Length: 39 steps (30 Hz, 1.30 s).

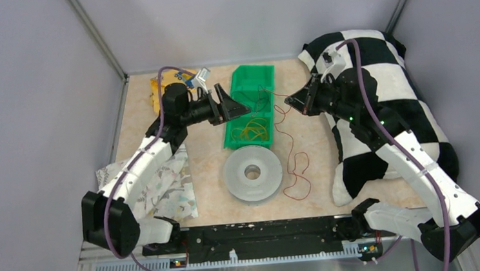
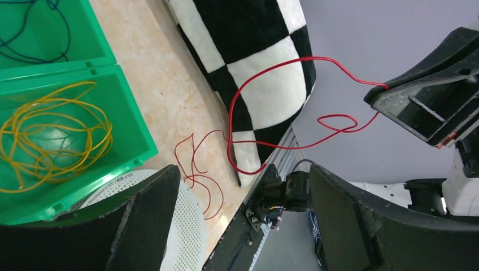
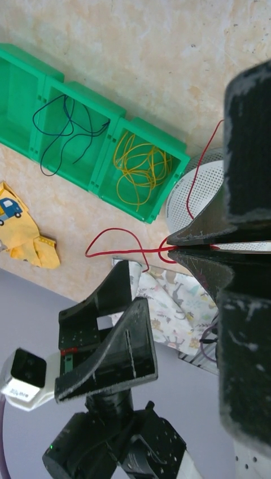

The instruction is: Wrap the cables

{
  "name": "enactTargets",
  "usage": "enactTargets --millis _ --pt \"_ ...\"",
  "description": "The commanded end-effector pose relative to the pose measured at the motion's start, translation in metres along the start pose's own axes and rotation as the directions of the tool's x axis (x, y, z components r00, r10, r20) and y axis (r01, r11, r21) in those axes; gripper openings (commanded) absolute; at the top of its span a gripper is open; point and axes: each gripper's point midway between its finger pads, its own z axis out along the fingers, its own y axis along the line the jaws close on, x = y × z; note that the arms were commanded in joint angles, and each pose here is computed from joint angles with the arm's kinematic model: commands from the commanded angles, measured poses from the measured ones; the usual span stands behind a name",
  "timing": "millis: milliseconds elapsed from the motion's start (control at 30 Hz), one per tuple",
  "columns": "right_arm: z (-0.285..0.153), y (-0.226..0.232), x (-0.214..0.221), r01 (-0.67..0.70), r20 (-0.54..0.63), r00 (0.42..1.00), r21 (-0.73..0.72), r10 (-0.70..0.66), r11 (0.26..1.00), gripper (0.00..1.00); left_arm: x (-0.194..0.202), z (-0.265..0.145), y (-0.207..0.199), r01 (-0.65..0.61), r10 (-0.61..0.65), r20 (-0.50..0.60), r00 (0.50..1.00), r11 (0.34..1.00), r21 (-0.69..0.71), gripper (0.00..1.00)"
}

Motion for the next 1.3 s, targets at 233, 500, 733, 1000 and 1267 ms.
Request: enactTargets --millis 233,500,733,1000,1267 --pt "-0.002 0.016 -0.014 -0.008 0.043 0.999 -0.066 0.011 0.998 0.00 0.020 0.037 0.000 0.059 -0.048 -0.110 0.993 0.993 0.099 0.82" --pt "0.001 0.016 -0.012 -0.009 0.034 0.999 -0.074 0.012 0.997 0.00 0.026 0.044 0.002 0.073 -0.061 -0.115 0.992 0.992 0.101 0.48" --pt "0.000 0.009 -0.009 -0.003 0.030 1.000 -0.039 0.004 0.999 0.00 0.015 0.037 -0.002 0.015 -0.012 -0.052 0.999 0.997 0.069 0.00" --pt "-0.012 -0.079 0.027 0.011 -0.099 0.995 0.224 0.011 0.974 0.52 -0.046 -0.012 -0.008 -0.270 0.297 0.074 0.952 0.929 -0.255 0.00" --pt "-0.012 -0.075 0.083 0.038 -0.253 0.967 0.037 -0.027 0.999 0.89 -0.101 -0.057 -0.097 -0.416 0.469 0.257 0.845 0.878 -0.235 0.00"
